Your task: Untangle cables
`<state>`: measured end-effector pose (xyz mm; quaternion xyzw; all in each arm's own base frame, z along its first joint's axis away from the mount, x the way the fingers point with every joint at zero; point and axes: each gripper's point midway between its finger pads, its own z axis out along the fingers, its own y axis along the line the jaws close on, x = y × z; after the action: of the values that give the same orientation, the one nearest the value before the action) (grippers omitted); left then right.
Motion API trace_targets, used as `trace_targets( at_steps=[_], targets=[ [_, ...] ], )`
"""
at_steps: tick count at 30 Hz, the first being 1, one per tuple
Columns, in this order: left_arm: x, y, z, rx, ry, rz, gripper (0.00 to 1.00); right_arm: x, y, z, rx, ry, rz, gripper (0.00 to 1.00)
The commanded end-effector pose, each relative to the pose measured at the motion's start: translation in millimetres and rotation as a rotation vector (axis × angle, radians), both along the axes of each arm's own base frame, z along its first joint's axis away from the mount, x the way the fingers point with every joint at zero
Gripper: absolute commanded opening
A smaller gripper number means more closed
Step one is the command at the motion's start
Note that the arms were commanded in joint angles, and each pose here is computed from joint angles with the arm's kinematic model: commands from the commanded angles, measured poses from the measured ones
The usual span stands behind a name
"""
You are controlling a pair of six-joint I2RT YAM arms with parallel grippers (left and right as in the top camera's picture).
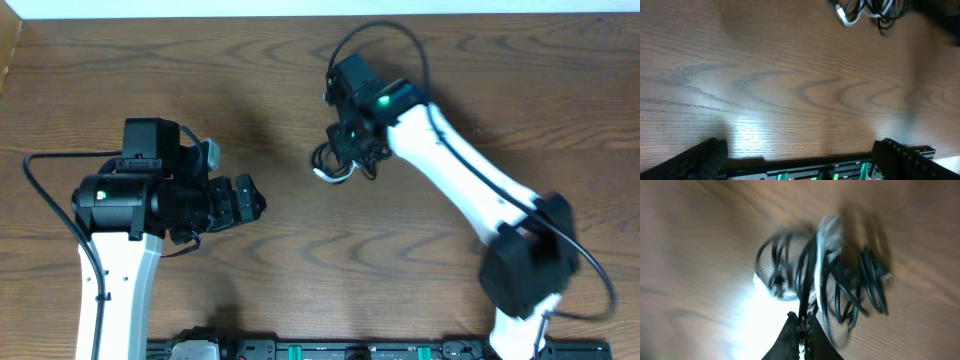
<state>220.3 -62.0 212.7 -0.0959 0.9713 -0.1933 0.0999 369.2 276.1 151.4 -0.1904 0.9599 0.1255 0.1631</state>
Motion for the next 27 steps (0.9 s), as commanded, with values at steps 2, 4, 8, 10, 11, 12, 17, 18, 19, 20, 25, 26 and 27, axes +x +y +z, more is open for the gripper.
trace_targets(
  at_steps=[2, 4, 8, 10, 11, 12, 17, 18, 19, 20, 25, 26, 27],
  targets=[
    [4, 0, 7, 0.009, -0.023, -0.005, 0.98, -13, 2, 106, 0.177, -0.175, 0.004, 0.01],
    [4, 0, 7, 0.009, -0.023, -0.005, 0.98, -20, -4, 126, 0.2, -0.213, 0.003, 0.02],
    [4, 0, 7, 0.009, -0.023, -0.005, 0.98, -31, -11, 140, 0.208, -0.226, 0.003, 0.02],
    [4, 1, 7, 0.009, -0.023, -0.005, 0.98, -32, -16, 135, 0.187, -0.212, -0.01, 0.02],
    [4, 1, 7, 0.009, -0.023, -0.004, 0.98, -31, -19, 130, 0.169, -0.201, -0.032, 0.02],
    [4, 0, 7, 0.009, -0.023, -0.005, 0.98, -31, -23, 124, 0.147, -0.187, -0.058, 0.04],
    [4, 0, 7, 0.009, -0.023, -0.005, 0.98, -34, -23, 86, 0.089, -0.075, -0.075, 0.47],
    [4, 1, 7, 0.009, -0.023, -0.005, 0.98, -34, -23, 77, 0.071, -0.051, -0.075, 0.5],
    [4, 1, 7, 0.009, -0.023, -0.004, 0.98, -35, -22, 67, 0.054, -0.025, -0.073, 0.53],
    [4, 1, 7, 0.009, -0.023, -0.005, 0.98, -37, -19, 60, 0.046, -0.001, -0.062, 0.54],
    [4, 1, 7, 0.009, -0.023, -0.004, 0.98, -51, 6, 14, 0.022, 0.138, 0.05, 0.57],
    [4, 1, 7, 0.009, -0.023, -0.004, 0.98, -51, 8, 4, -0.003, 0.149, 0.06, 0.57],
    [4, 0, 7, 0.009, -0.023, -0.005, 0.98, -51, 8, -4, -0.031, 0.154, 0.06, 0.57]
  ],
)
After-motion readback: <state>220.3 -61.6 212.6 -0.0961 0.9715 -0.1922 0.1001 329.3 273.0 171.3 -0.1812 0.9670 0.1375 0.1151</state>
